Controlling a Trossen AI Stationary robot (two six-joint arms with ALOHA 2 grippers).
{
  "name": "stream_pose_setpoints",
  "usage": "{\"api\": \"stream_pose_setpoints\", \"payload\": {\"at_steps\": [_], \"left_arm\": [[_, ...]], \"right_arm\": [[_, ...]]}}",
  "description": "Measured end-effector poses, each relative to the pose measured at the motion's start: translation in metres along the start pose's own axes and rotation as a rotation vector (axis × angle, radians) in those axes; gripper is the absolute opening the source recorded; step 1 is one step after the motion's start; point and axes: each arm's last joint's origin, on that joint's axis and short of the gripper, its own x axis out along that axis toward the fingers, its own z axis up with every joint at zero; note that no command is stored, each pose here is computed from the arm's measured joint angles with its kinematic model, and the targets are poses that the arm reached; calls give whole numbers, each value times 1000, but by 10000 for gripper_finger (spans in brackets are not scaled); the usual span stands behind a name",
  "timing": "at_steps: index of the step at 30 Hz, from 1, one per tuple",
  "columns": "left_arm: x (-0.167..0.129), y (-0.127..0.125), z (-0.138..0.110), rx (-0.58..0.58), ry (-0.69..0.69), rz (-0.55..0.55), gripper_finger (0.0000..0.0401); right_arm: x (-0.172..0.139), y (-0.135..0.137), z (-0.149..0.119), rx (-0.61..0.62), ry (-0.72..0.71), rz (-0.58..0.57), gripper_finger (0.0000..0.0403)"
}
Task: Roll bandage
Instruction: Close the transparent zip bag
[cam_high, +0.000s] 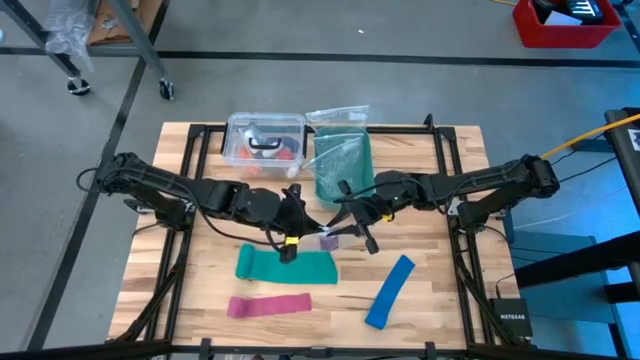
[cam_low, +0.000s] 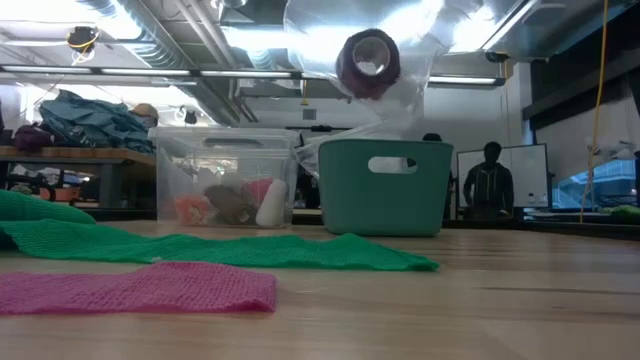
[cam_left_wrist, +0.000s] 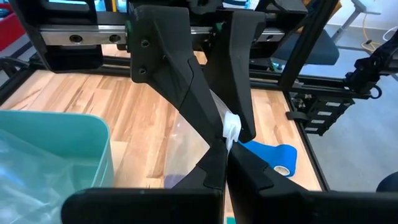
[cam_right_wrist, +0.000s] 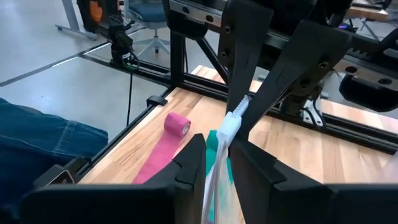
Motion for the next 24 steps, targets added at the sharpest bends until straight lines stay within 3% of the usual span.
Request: {"api": "stream_pose_setpoints", "payload": {"at_steps": [24], "left_arm": [[-1, -12, -9, -38, 60, -28, 0]], "right_arm": [[-1, 2, -10, 36, 109, 37, 78]]}}
